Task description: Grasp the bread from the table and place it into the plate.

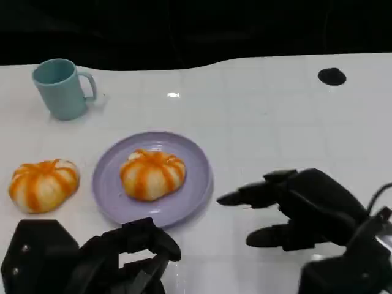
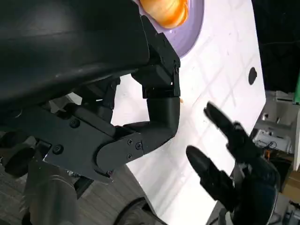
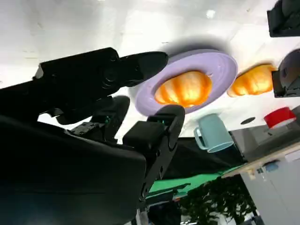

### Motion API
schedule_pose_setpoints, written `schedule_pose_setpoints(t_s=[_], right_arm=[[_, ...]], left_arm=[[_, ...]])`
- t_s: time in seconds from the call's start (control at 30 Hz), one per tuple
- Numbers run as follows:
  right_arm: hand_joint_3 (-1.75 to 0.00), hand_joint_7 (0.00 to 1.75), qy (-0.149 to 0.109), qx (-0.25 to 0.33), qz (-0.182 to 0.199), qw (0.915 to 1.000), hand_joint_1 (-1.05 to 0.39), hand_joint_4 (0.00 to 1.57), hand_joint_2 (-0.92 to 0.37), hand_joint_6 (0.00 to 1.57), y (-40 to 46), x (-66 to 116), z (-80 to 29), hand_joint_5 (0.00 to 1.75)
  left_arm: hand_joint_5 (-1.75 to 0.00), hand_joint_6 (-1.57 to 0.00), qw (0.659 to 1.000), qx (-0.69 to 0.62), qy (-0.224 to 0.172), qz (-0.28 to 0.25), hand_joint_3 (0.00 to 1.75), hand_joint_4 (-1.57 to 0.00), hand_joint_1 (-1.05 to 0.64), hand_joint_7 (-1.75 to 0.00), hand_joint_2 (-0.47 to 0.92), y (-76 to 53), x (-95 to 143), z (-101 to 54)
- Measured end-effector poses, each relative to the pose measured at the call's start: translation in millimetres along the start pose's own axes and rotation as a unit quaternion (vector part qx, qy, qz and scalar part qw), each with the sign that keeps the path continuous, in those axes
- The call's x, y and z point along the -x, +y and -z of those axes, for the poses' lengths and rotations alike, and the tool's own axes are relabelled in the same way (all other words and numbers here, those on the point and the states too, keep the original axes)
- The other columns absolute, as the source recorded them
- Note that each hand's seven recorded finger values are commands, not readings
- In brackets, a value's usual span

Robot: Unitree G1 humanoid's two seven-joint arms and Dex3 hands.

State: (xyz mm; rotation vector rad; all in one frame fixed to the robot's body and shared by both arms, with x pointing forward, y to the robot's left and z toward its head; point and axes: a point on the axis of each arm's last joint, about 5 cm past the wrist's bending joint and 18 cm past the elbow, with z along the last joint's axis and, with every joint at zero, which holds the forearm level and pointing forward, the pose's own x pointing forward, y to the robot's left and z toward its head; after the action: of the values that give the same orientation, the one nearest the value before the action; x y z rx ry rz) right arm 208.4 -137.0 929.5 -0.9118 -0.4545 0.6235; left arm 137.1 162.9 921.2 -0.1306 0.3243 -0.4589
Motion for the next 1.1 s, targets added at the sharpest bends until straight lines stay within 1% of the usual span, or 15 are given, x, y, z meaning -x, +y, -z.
schedule_pose_setpoints(t_s=[0.03, 0.07, 0.13, 0.17, 0.2, 0.23, 0.27, 0.33, 0.4, 0.53, 0.6, 0.73, 0.83, 0.93, 1.1], right_arm=[[-0.07, 0.23, 0.0, -0.002, 0.004, 1.0, -0.29, 0.88, -0.92, 0.99, -0.1, 4.2, 0.5, 0.64], [-0.08, 0.25, 0.003, -0.003, 0.007, 1.0, -0.24, 0.87, -0.91, 1.05, -0.4, 8.0, 1.1, 0.87], [-0.09, 0.27, 0.013, -0.005, 0.016, 0.9998, -0.21, 0.84, -0.91, 1.08, -1.0, 16.1, 1.8, 1.03], [-0.17, 0.38, 0.017, -0.006, 0.021, 0.9996, -0.18, 0.83, -0.88, 1.1, -1.0, 19.2, 1.8, 1.2], [-0.32, 0.55, 0.02, -0.009, 0.026, 0.9994, -0.16, 0.82, -0.81, 1.05, -0.8, 22.4, 2.4, 1.29], [-0.59, 0.73, 0.023, -0.013, 0.032, 0.9992, -0.16, 0.82, -0.68, 0.99, -0.5, 26.0, 2.5, 1.34], [-0.76, 0.83, 0.023, -0.017, 0.037, 0.9989, -0.16, 0.83, -0.6, 0.97, -0.3, 29.6, 2.1, 1.35], [-0.94, 0.94, 0.026, -0.024, 0.049, 0.9982, -0.15, 0.86, -0.5, 0.96, -0.4, 37.1, 2.3, 1.39], [-1.04, 0.99, 0.034, -0.027, 0.061, 0.9972, -0.12, 0.88, -0.45, 0.96, -0.3, 45.8, 2.4, 1.43], [-1.15, 1.07, 0.056, -0.028, 0.078, 0.995, -0.07, 0.92, -0.39, 0.96, 0.4, 60.9, 1.7, 1.56], [-1.28, 1.16, 0.064, -0.029, 0.085, 0.9938, -0.04, 0.94, -0.3, 0.95, 1.2, 67.2, -0.4, 1.64], [-1.36, 1.25, 0.089, -0.03, 0.106, 0.99, 0.01, 0.94, -0.23, 0.93, 3.0, 76.4, -4.4, 1.69], [-1.37, 1.27, 0.103, -0.032, 0.115, 0.9875, 0.02, 0.94, -0.22, 0.93, 7.0, 81.8, -7.5, 1.7], [-1.35, 1.29, 0.116, -0.033, 0.123, 0.9851, 0.02, 0.94, -0.23, 0.92, 8.9, 84.1, -7.2, 1.74], [-1.34, 1.31, 0.138, -0.037, 0.136, 0.9804, 0.02, 0.94, -0.21, 0.92, 10.8, 87.6, -2.2, 1.74]], left_arm=[[-1.75, -0.58, 1.0, 0.0, -0.001, 0.0, 0.87, -0.67, -0.32, -1.49, 0.76, 0.0, 0, -0.1], [-1.75, -0.58, 1.0, 0.0, 0.0, 0.0, 0.87, -0.67, -0.32, -1.49, 0.76, 0.1, 0, 0.0], [-1.75, -0.58, 1.0, 0.001, 0.0, 0.0, 0.87, -0.67, -0.32, -1.49, 0.76, 0.2, 0, 0.2], [-1.75, -0.58, 1.0, 0.001, 0.0, -0.001, 0.87, -0.67, -0.32, -1.49, 0.76, 0.3, 0, 0.3], [-1.75, -0.58, 1.0, 0.001, 0.0, 0.0, 0.86, -0.67, -0.32, -1.5, 0.76, 0.3, 0, 0.3], [-1.75, -0.59, 1.0, 0.001, -0.001, 0.0, 0.86, -0.67, -0.33, -1.5, 0.76, 0.4, 0, 0.3], [-1.75, -0.58, 1.0, 0.002, 0.0, 0.0, 0.86, -0.67, -0.33, -1.5, 0.76, 0.5, 0, 0.4], [-1.75, -0.58, 1.0, 0.004, -0.001, 0.001, 0.86, -0.67, -0.33, -1.49, 0.76, 0.7, 0, 0.5], [-1.75, -0.58, 1.0, 0.007, -0.001, 0.004, 0.86, -0.67, -0.32, -1.49, 0.76, 0.9, 0, 0.5], [-1.75, -0.58, 1.0, 0.01, -0.002, 0.005, 0.86, -0.68, -0.32, -1.49, 0.76, 1.1, 0, 0.5], [-1.75, -0.58, 1.0, 0.011, -0.002, 0.005, 0.85, -0.68, -0.32, -1.49, 0.77, 1.4, 0, 0.4], [-1.75, -0.58, 1.0, 0.011, -0.002, 0.004, 0.85, -0.68, -0.31, -1.49, 0.77, 1.8, 0, 0.3], [-1.75, -0.58, 1.0, 0.012, -0.002, 0.004, 0.85, -0.68, -0.31, -1.49, 0.77, 2.0, 1, 0.4], [-1.75, -0.58, 1.0, 0.013, -0.003, 0.004, 0.84, -0.67, -0.31, -1.48, 0.77, 2.1, 1, 0.3], [-1.75, -0.57, 1.0, 0.012, -0.002, 0.003, 0.84, -0.67, -0.31, -1.48, 0.78, 2.7, 1, 0.4]])
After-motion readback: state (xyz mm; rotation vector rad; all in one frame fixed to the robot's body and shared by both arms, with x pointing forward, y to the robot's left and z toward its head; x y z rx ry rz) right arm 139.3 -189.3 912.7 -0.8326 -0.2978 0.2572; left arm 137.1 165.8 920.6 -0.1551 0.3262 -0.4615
